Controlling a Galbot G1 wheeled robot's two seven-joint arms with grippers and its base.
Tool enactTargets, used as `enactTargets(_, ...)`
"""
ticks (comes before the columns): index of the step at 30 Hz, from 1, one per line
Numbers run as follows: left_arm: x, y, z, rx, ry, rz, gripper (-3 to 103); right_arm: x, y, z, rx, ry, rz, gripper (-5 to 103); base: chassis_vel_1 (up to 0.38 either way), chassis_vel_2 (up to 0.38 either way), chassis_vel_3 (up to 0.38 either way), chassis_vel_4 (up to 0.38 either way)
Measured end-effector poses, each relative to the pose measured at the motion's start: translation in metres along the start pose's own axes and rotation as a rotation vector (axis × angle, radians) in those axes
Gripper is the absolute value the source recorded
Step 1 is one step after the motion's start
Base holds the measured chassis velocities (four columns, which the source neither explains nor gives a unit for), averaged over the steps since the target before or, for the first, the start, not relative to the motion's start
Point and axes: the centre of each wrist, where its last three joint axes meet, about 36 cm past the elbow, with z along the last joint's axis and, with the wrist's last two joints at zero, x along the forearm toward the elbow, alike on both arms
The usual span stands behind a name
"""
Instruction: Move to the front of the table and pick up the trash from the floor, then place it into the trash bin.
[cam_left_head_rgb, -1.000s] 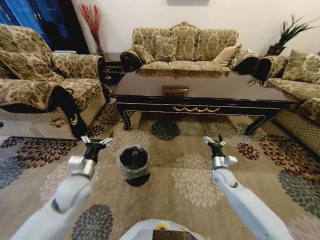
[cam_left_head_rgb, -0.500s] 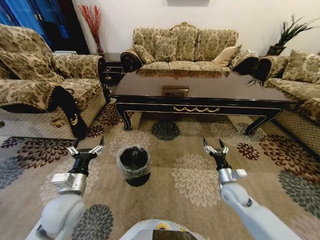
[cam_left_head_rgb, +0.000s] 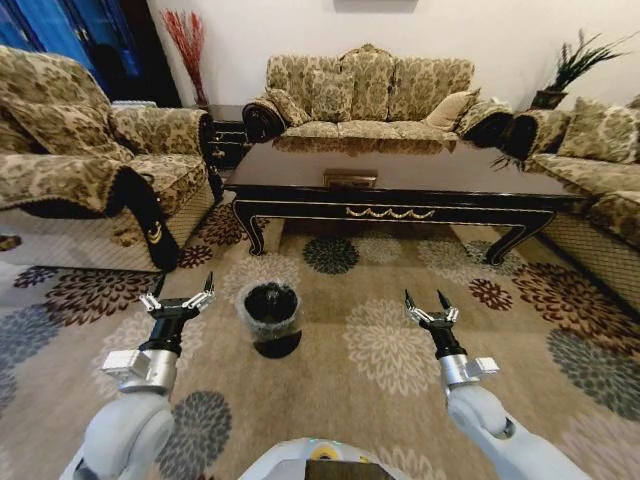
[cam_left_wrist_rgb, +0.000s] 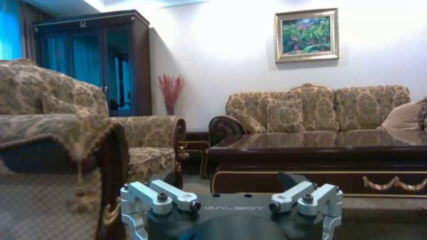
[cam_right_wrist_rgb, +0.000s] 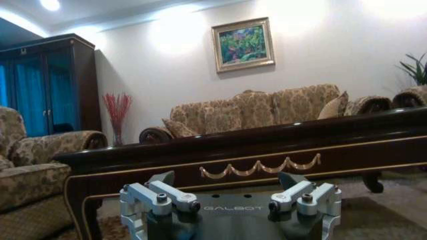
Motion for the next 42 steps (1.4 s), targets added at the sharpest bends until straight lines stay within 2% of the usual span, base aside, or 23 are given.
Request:
enactTargets(25,0.017,-0.010,0.001,-0.002,0.006,-0.010,100,0.014,0.003,0.007,0.007,-0.020,0.000,100,0.326,-0.355,-0.322,0.362)
enactTargets(42,0.016,-0.011,0.005,0.004,0.008,-0.019,100,0.011,0.001,0.009,0.017,-0.024,-0.002,100,0.323,-0.369,-0.331,0.375)
